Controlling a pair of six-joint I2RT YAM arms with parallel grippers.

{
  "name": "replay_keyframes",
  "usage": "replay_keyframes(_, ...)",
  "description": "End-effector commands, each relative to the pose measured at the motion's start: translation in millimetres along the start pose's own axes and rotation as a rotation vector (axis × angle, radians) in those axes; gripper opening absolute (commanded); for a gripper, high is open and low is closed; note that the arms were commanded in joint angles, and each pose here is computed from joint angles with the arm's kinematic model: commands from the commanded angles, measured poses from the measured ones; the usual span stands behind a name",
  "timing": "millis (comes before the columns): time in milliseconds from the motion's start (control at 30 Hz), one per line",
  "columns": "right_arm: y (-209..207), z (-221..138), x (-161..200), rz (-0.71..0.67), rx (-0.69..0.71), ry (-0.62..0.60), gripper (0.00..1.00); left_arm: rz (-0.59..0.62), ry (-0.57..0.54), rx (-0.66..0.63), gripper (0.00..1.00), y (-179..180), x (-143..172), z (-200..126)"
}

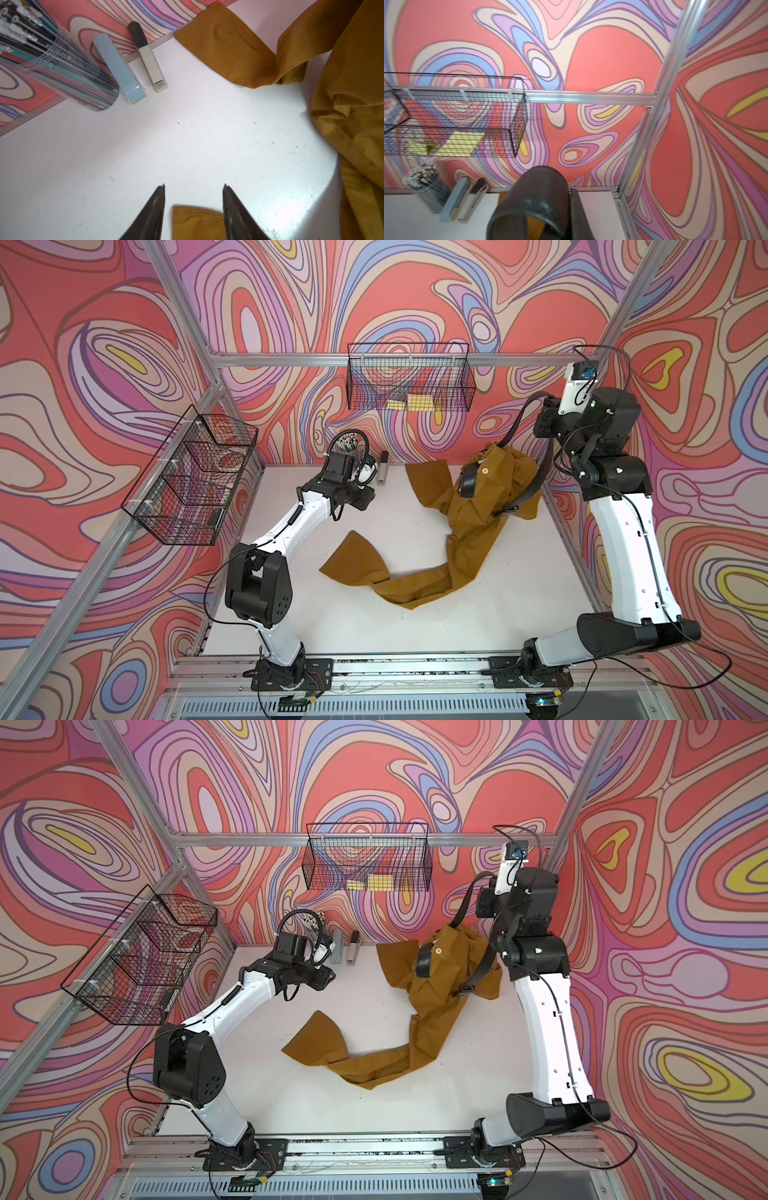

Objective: Remove the belt from the trousers

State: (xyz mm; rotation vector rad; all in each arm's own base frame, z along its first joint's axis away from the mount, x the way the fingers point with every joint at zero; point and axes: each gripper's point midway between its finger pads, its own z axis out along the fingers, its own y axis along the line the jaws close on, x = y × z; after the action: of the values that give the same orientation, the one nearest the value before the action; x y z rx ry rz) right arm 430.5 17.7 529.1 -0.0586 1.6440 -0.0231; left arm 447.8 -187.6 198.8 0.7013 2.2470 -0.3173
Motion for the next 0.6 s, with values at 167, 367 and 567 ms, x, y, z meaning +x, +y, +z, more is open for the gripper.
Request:
replay_keyframes(167, 80.9, 2.4, -19.2, 0.099, -0.442, -0.06, 0.0, 0.107, -0.45, 0.31, 0.84, -76.2, -77.7, -60.0)
replay_keyframes(367, 118.1, 6.8, -10.9, 0.076, -0.497, -0.031, 0.0, 0.148, -0.616, 0.429, 0.95, -146.8, -133.6, -84.7)
replay_keyframes(567, 150.5, 12.6, 0.1, 0.047, -0.522, -0.002, 0.0, 0.015, -0.666, 0.428, 0.95, -177.9, -167.5, -90.0)
